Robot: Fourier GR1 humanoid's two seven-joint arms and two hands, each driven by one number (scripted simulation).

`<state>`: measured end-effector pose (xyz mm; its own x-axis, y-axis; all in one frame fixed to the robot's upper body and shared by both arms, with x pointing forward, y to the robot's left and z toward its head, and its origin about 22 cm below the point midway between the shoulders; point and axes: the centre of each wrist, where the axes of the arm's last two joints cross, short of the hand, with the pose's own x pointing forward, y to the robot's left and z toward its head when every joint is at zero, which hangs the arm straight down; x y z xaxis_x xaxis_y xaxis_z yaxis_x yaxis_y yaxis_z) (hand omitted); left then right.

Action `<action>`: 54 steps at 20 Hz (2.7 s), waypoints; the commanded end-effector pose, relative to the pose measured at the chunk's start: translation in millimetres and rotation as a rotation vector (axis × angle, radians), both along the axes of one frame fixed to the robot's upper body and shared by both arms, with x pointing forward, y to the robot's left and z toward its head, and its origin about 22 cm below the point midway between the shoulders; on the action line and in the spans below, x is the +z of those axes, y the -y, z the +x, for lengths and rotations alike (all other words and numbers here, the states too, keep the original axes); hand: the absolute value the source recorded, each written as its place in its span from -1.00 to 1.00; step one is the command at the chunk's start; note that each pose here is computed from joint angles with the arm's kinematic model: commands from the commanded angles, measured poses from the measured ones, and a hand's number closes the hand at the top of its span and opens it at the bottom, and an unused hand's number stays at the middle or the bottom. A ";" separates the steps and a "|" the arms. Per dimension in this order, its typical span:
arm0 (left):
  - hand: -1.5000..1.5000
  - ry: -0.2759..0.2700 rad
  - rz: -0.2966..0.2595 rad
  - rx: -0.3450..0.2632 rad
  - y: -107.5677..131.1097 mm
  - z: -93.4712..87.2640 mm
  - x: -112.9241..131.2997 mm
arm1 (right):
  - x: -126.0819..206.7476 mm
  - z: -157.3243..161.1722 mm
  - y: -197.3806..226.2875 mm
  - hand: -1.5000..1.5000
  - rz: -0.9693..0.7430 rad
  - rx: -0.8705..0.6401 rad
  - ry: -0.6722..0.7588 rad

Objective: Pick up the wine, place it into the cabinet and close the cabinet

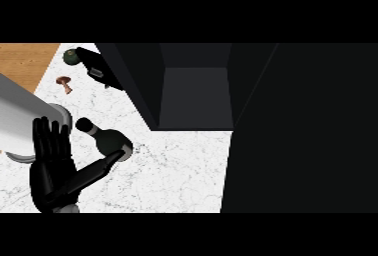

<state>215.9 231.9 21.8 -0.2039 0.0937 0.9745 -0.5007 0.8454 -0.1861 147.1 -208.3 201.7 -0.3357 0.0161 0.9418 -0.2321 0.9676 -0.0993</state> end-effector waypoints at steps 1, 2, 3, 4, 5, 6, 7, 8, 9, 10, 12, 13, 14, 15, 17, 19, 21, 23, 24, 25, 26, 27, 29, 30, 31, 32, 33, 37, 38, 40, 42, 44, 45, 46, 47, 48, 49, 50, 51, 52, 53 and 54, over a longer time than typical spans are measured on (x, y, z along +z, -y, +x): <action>-1.00 -0.009 -0.016 0.006 -1.7 4.6 -23.0 | 16.4 -18.5 2.1 -1.00 0.038 0.022 0.049; -1.00 -0.014 -0.022 -0.010 -8.8 -3.7 -45.5 | 15.4 -35.2 2.0 -1.00 0.033 0.031 0.050; -1.00 -0.003 -0.007 0.007 -18.6 -1.2 -35.6 | 11.0 -33.8 5.0 -1.00 0.028 0.033 0.044; -1.00 -0.025 -0.010 -0.005 -9.6 17.7 -26.6 | 12.4 -23.3 13.2 -1.00 0.019 0.009 0.061; -1.00 -0.015 -0.006 -0.012 -6.9 -4.5 -30.1 | 10.3 -27.8 5.0 -1.00 0.035 0.002 0.045; -1.00 -0.034 -0.021 -0.025 -11.4 1.5 -55.8 | 10.1 -27.4 7.3 -1.00 0.037 0.035 0.040; -1.00 -0.042 -0.008 -0.047 -12.7 12.4 -42.7 | 9.6 -26.6 -9.4 -1.00 0.051 0.021 0.050; -1.00 -0.026 -0.012 -0.055 -1.1 3.6 -39.8 | 17.9 -36.4 12.0 -1.00 0.028 0.035 0.047; -1.00 -0.017 -0.011 -0.055 -19.1 -5.1 -50.3 | 18.8 -25.6 2.8 -1.00 0.035 0.034 0.031; -1.00 -0.014 -0.014 -0.050 -14.6 7.7 -57.5 | 16.8 -36.8 8.5 -1.00 0.031 0.037 0.047; -1.00 -0.018 -0.038 -0.063 -5.7 21.5 -60.6 | 16.4 -28.2 11.3 -1.00 0.034 0.034 0.043; -1.00 -0.014 -0.034 -0.068 -5.9 15.0 -51.3 | 20.2 -32.3 4.3 -1.00 0.036 0.033 0.041; -1.00 -0.016 -0.031 -0.063 -9.6 12.0 -55.9 | 18.3 -21.0 -5.1 -1.00 0.044 0.011 0.038; -1.00 -0.001 -0.017 -0.049 -15.5 33.3 -51.1 | 6.8 -22.9 11.1 -1.00 0.037 0.016 0.046; -1.00 -0.016 -0.025 -0.042 -16.1 27.4 -60.4 | 19.9 -38.2 1.5 -1.00 0.038 0.033 0.041; -1.00 -0.014 -0.026 -0.049 -15.6 31.9 -74.6 | 18.0 -25.4 4.4 -1.00 0.028 0.034 0.038; -1.00 -0.012 -0.030 -0.058 -11.6 9.4 -96.1 | 9.3 -17.5 7.4 -1.00 0.032 0.022 0.046; -1.00 -0.023 -0.021 -0.062 -7.5 13.5 -85.2 | 23.1 -21.1 7.2 -1.00 0.028 0.045 0.048; -1.00 -0.026 -0.039 -0.061 -17.4 22.0 -84.1 | 12.9 -20.4 5.6 -1.00 0.046 0.017 0.044; -1.00 -0.012 -0.035 -0.055 -17.8 17.7 -96.4 | 8.5 -23.7 0.8 -1.00 0.051 0.026 0.050; -1.00 -0.036 -0.035 -0.052 -17.1 15.4 -95.3 | 13.4 -42.3 10.4 -1.00 0.041 0.010 0.038; -1.00 -0.038 -0.045 -0.071 -13.7 18.3 -102.0 | 19.7 -39.8 10.2 -1.00 0.024 0.037 0.052; -1.00 -0.045 -0.035 -0.069 -17.5 24.4 -113.0 | 19.6 -29.1 6.9 -1.00 0.017 0.035 0.046; -1.00 -0.032 -0.017 -0.063 -16.8 15.6 -108.1 | 15.8 -24.6 11.1 -1.00 0.040 0.021 0.058; -1.00 -0.046 -0.051 -0.068 -10.5 17.7 -95.3 | 16.0 -42.0 9.9 -1.00 0.026 0.032 0.050; -1.00 -0.040 -0.056 -0.073 -23.1 18.0 -93.6 | 15.7 -29.0 4.4 -1.00 0.022 0.029 0.035; -1.00 -0.034 -0.042 -0.048 -22.4 21.8 -116.1 | 21.8 -36.5 2.1 -1.00 0.036 0.011 0.050; -1.00 -0.049 -0.072 -0.069 -9.8 19.4 -120.9 | 17.7 -29.0 4.3 -1.00 0.021 0.032 0.035; -1.00 -0.044 -0.068 -0.087 -25.8 23.2 -130.5 | 20.4 -17.3 6.4 -1.00 0.044 0.034 0.054; -1.00 -0.042 -0.078 -0.105 -14.9 6.5 -145.8 | 18.8 -9.9 8.6 -1.00 0.020 0.028 0.045; -1.00 -0.045 -0.080 -0.084 -12.8 2.2 -147.3 | 8.0 -26.7 1.4 -1.00 0.039 0.009 0.050; -1.00 -0.031 -0.086 -0.079 -9.3 27.1 -146.0 | 15.2 -41.8 1.9 -1.00 0.041 0.026 0.050; -1.00 -0.013 -0.091 -0.088 -20.9 29.4 -139.1 | 18.8 -36.6 0.2 -1.00 0.039 0.030 0.044; -1.00 -0.017 -0.085 -0.092 -9.2 29.9 -147.3 | 18.0 -20.0 -6.0 -1.00 0.038 0.033 0.058; -1.00 -0.001 -0.101 -0.076 -36.0 28.2 -136.3 | 18.0 -31.6 10.3 -1.00 0.011 0.036 0.053; -1.00 0.007 -0.109 -0.084 -17.7 53.3 -119.0 | 27.1 -24.5 11.5 -1.00 -0.006 0.026 0.049; -1.00 -0.008 -0.108 -0.077 -8.0 50.2 -131.6 | 18.5 -35.1 5.5 -1.00 0.023 0.024 0.054; -1.00 0.013 -0.111 -0.086 -13.2 36.3 -140.4 | 13.3 -25.0 0.3 -1.00 0.031 0.022 0.040; 1.00 0.040 -0.143 -0.112 -11.9 41.6 -140.8 | 9.8 -25.4 9.0 -1.00 0.013 0.043 0.051; 1.00 0.033 -0.136 -0.125 -19.0 28.5 -152.4 | 27.0 -23.6 7.7 -1.00 0.031 0.046 0.056; 1.00 0.038 -0.151 -0.163 -7.8 60.6 -139.1 | 13.3 -23.2 7.3 -1.00 0.019 0.049 0.022; 1.00 0.046 -0.167 -0.197 -15.3 47.9 -148.0 | 17.1 -13.2 5.3 -1.00 0.017 0.040 0.048</action>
<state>258.8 246.9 -120.0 -0.2042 0.2443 0.9479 -0.3823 0.8715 -0.3070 149.8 -209.2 207.8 -0.3398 0.0327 0.9399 -0.2286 0.9665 -0.1162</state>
